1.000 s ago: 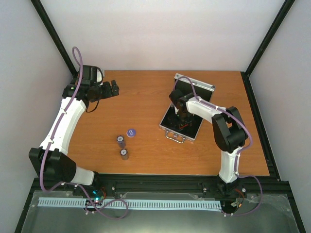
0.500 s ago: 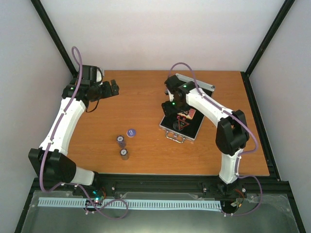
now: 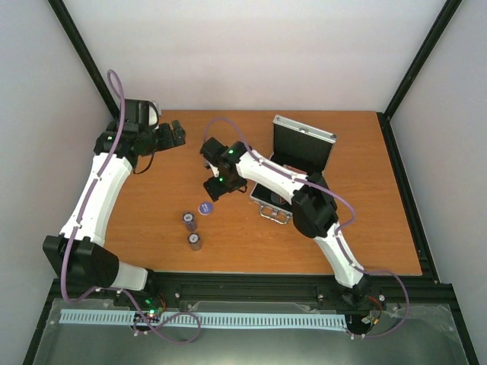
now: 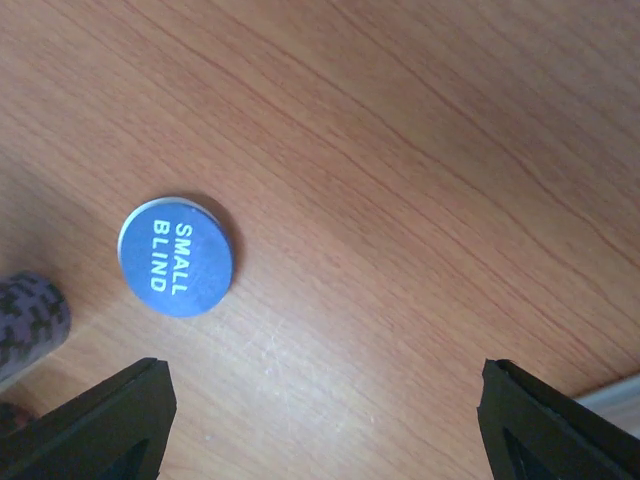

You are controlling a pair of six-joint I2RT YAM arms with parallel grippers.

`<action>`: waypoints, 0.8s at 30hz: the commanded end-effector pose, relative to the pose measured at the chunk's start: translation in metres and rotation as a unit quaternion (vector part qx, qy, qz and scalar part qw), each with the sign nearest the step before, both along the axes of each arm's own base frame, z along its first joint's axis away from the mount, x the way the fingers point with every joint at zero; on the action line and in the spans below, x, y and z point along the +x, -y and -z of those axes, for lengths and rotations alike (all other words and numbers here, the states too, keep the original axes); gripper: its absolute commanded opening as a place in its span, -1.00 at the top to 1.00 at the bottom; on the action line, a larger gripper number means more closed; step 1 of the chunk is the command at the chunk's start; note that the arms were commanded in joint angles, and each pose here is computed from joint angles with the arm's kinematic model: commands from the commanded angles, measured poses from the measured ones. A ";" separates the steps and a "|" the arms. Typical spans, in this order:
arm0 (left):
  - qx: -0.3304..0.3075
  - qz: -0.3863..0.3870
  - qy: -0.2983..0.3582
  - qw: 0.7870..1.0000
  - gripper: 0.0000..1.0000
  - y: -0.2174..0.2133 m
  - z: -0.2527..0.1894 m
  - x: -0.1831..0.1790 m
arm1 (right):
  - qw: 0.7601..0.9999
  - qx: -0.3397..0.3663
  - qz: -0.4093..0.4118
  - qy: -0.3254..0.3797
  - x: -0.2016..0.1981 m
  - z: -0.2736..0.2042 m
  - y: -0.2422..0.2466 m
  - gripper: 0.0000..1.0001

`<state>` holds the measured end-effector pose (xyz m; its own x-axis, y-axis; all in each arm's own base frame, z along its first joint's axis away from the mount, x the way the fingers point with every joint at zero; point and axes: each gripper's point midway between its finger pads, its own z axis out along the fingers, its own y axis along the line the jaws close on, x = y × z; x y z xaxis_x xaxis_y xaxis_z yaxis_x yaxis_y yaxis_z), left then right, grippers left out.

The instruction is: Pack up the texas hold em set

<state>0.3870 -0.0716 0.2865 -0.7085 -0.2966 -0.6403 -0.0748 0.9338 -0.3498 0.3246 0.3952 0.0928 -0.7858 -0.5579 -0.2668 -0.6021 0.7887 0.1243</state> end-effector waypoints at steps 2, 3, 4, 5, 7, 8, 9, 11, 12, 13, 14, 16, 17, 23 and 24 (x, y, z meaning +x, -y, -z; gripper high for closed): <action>-0.016 -0.007 0.038 0.999 -1.00 -0.001 -0.030 -0.003 | 1.000 -0.022 0.008 -0.010 0.001 0.013 -0.007 -0.70; -0.015 -0.007 0.039 0.999 -1.00 -0.002 -0.031 -0.003 | 1.000 -0.013 0.003 -0.003 0.002 0.007 -0.015 -0.70; -0.014 -0.007 0.038 0.999 -1.00 -0.002 -0.030 -0.004 | 1.000 -0.011 -0.001 -0.002 0.001 0.007 -0.020 -0.70; -0.014 -0.007 0.039 0.999 -1.00 -0.002 -0.031 -0.004 | 1.000 -0.009 -0.004 -0.002 -0.001 0.008 -0.024 -0.70; -0.013 -0.007 0.038 0.999 -0.99 -0.002 -0.030 -0.004 | 1.000 -0.005 -0.005 -0.002 -0.002 0.009 -0.031 -0.70; -0.012 -0.007 0.038 0.999 -0.99 -0.002 -0.030 -0.004 | 1.000 -0.002 -0.006 -0.003 -0.002 0.009 -0.034 -0.70; -0.013 -0.006 0.038 0.999 -0.99 -0.002 -0.030 -0.004 | 1.000 0.000 -0.007 -0.006 -0.004 0.011 -0.037 -0.70; -0.014 -0.005 0.037 0.999 -1.00 -0.001 -0.029 -0.004 | 1.000 0.003 -0.011 -0.010 -0.006 0.015 -0.043 -0.69; -0.014 -0.005 0.037 0.999 -0.99 -0.001 -0.030 -0.004 | 1.000 0.003 -0.014 -0.012 -0.009 0.018 -0.046 -0.69; -0.015 -0.004 0.037 0.999 -0.99 -0.001 -0.030 -0.004 | 1.000 0.002 -0.017 -0.015 -0.011 0.021 -0.049 -0.69; -0.015 -0.003 0.038 0.999 -1.00 -0.001 -0.030 -0.004 | 1.000 0.003 -0.020 -0.016 -0.013 0.023 -0.052 -0.69; -0.015 -0.002 0.038 0.999 -1.00 0.000 -0.031 -0.004 | 0.999 0.001 -0.026 -0.019 -0.017 0.029 -0.058 -0.69; -0.013 -0.001 0.038 0.999 -0.99 -0.001 -0.030 -0.004 | 0.999 0.001 -0.027 -0.020 -0.019 0.032 -0.060 -0.69; -0.006 -0.003 0.043 0.999 -0.99 -0.003 -0.034 -0.008 | 0.999 0.001 -0.027 -0.026 -0.021 0.044 -0.065 -0.68; -0.005 -0.005 0.045 0.999 -0.99 -0.004 -0.035 -0.008 | 0.999 0.000 -0.027 -0.027 -0.022 0.046 -0.066 -0.68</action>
<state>0.3828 -0.0711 0.2953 -0.6932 -0.3047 -0.6531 -0.0710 0.9307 -0.3589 0.3047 0.4539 0.0476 -0.7649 -0.6052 -0.2205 -0.6394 0.7548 0.1463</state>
